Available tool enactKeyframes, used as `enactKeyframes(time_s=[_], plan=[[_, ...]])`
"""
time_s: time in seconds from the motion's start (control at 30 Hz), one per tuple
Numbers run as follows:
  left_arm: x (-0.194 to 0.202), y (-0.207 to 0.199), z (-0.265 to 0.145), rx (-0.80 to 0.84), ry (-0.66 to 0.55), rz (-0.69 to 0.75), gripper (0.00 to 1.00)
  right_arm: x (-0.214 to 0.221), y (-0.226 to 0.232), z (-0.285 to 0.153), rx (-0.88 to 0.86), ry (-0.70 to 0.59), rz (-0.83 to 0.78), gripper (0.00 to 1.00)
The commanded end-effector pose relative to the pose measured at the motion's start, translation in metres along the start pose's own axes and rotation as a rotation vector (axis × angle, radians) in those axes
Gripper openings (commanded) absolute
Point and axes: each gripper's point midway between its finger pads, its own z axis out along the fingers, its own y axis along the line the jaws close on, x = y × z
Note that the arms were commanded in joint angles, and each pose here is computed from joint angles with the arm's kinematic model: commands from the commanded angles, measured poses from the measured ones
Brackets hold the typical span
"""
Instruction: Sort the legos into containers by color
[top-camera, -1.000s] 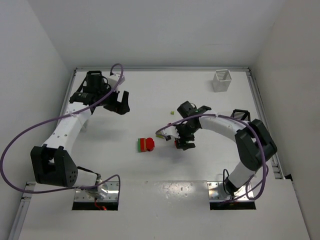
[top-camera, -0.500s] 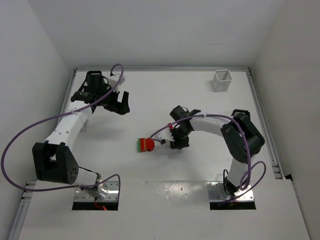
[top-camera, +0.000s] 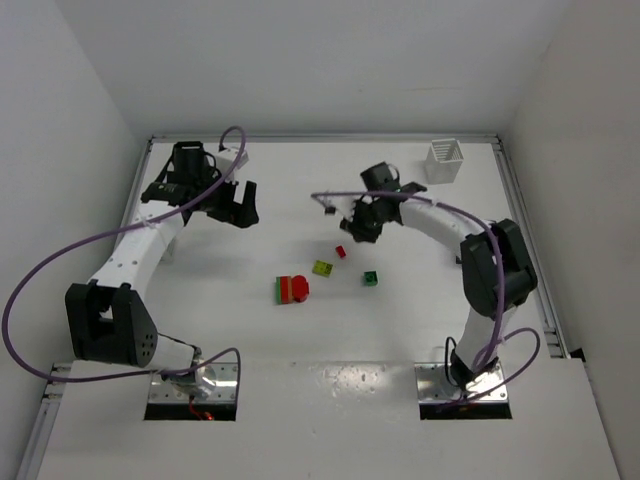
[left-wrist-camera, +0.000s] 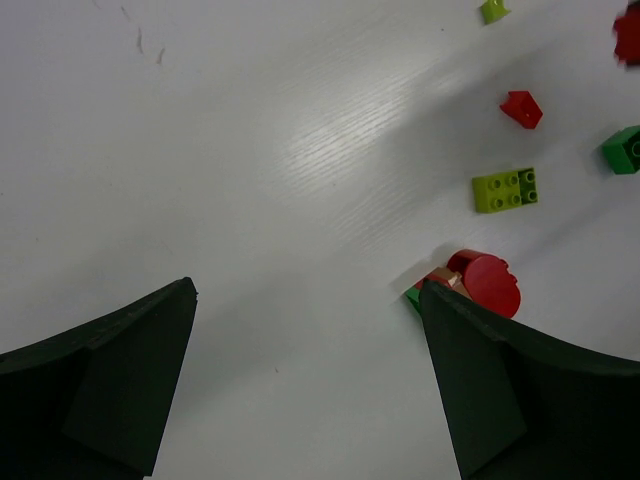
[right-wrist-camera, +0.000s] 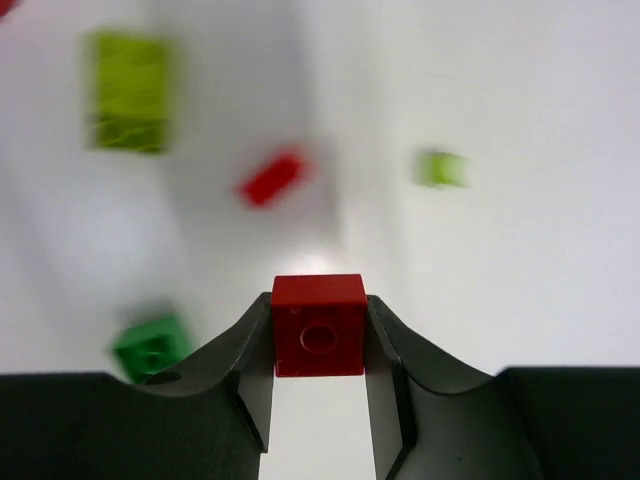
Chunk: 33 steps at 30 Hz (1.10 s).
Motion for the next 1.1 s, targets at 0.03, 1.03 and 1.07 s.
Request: enactKeyframes(time_s=[0.03,1.03,1.07], plan=[[-0.021,0.008,-0.001,-0.022,-0.066,-0.001,1.0,-0.003,-0.114,-0.053,0.285,-0.101,0.284,0.05],[-0.019,0.02,0.015,-0.06,-0.045,-0.056,1.0,0.167,-0.364,-0.173,0.9,-0.324,0.948,0.09],[-0.016,0.021,0.018,-0.059,-0.035,-0.06,1.0,0.167,-0.364,-0.173,0.9,-0.324,0.948,0.17]])
